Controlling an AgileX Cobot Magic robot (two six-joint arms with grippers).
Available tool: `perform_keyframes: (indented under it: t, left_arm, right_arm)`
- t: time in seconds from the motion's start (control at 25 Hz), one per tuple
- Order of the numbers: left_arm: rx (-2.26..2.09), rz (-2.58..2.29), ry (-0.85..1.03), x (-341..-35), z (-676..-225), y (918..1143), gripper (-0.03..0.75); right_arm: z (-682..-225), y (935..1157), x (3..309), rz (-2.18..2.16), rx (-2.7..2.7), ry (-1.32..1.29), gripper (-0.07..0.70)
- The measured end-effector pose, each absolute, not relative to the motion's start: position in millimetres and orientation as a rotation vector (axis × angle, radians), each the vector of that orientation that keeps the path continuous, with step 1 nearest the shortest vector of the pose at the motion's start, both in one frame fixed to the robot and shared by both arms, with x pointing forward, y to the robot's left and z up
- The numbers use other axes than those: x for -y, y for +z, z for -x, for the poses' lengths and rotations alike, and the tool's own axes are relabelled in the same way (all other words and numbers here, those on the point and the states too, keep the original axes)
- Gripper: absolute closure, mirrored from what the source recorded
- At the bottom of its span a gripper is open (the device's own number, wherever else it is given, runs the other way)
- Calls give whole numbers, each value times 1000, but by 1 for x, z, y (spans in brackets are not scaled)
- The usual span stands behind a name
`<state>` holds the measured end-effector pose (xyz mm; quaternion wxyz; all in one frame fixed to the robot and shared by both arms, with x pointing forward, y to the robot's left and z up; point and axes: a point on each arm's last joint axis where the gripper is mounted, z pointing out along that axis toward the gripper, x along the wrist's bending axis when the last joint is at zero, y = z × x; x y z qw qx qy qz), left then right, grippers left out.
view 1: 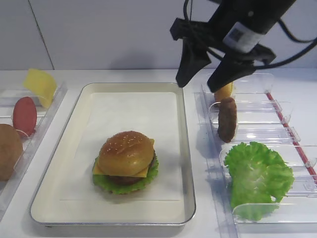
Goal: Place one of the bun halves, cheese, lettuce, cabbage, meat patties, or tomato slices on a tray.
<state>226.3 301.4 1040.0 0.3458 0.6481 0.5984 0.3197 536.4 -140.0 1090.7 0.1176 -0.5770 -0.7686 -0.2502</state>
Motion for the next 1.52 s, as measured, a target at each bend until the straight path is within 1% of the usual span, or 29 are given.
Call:
perform_keyframes:
  t: [0.08, 0.28, 0.52, 0.64, 0.76, 0.88, 1.0, 1.2, 1.36, 1.52]
  left_arm:
    - [-1553, -1682, 830, -301, -226, 1040, 547]
    - [-1553, -1682, 830, -301, -226, 1040, 547]
    - [-1553, -1682, 830, -301, -226, 1040, 547]
    - [-1553, -1682, 830, -301, -226, 1040, 547]
    - [-1553, -1682, 830, -301, -226, 1040, 547]
    - [-1553, -1682, 830, -301, -226, 1040, 547]
    - [-1554, -1681, 829, -301, -226, 1040, 547]
    - [-1554, -1681, 829, -301, -226, 1040, 547]
    - [-1554, -1681, 829, -301, -226, 1040, 547]
    - [-1554, -1681, 829, -301, -226, 1040, 547]
  right_arm:
    - [-541, 1106, 147, 1764, 2322, -685, 176]
    - [-546, 1139, 166, 1935, 2487, -697, 176]
    - [-536, 1162, 197, 2116, 2730, -600, 176]
    - [-517, 1174, 210, 2192, 2756, -613, 176]
    - [-492, 1179, 220, 2205, 2754, -640, 176]
    - [-461, 1175, 232, 2208, 2751, -641, 176]
    - [-424, 1172, 246, 2245, 2716, -696, 176]
    - [-356, 1165, 267, 2280, 2599, -910, 176]
    - [-309, 1153, 282, 2265, 2550, -1078, 176]
    - [-274, 1139, 297, 2312, 2521, -1213, 176]
